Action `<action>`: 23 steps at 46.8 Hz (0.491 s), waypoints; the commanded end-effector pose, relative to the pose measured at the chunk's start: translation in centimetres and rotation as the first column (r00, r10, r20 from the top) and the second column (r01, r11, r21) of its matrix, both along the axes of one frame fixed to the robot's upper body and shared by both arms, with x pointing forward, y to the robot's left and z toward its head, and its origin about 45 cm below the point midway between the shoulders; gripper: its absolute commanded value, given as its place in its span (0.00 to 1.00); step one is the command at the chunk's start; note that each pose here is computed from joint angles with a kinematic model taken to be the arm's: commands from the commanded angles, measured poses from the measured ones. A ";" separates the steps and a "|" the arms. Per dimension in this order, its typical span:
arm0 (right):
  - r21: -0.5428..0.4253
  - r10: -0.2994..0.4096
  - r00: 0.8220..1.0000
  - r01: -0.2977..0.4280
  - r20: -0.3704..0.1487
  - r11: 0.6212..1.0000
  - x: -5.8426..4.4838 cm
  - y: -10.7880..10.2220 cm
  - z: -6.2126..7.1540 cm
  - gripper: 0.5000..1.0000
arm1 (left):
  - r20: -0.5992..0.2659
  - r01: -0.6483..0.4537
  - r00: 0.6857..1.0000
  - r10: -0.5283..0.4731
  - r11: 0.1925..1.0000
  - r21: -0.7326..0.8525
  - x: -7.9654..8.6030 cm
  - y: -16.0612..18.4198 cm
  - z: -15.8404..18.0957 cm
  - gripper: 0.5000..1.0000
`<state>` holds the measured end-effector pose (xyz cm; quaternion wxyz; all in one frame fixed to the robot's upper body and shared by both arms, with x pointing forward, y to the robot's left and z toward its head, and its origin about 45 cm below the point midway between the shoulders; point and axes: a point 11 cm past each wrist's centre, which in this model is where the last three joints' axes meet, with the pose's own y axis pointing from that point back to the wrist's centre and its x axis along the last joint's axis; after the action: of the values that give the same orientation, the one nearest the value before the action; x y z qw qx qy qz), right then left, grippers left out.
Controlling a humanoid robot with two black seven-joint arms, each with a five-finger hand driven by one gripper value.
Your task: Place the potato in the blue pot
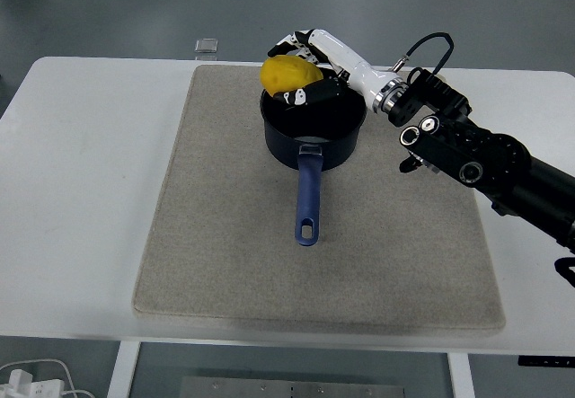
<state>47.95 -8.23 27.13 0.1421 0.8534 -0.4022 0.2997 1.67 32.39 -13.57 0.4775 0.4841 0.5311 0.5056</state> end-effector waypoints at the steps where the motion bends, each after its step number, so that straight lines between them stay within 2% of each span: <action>1: -0.001 -0.008 1.000 0.008 -0.005 1.000 0.0 -0.3 -0.3 0.00 | 0.000 -0.001 1.000 0.001 1.000 0.000 0.0 0.0 0.0 1.00; 19: -0.012 -0.033 0.999 0.033 -0.034 0.999 -0.1 -1.3 -1.9 0.00 | 0.000 -0.001 1.000 0.001 1.000 0.002 0.0 0.0 0.0 1.00; 23: -0.013 -0.034 0.999 0.033 -0.038 0.999 0.0 -1.4 -1.9 0.09 | 0.000 -0.001 1.000 0.001 1.000 0.000 0.0 0.0 0.0 1.00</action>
<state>47.91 -9.53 25.21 0.1593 0.8507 -0.4123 0.2845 1.68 32.40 -13.57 0.4771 0.4839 0.5312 0.5059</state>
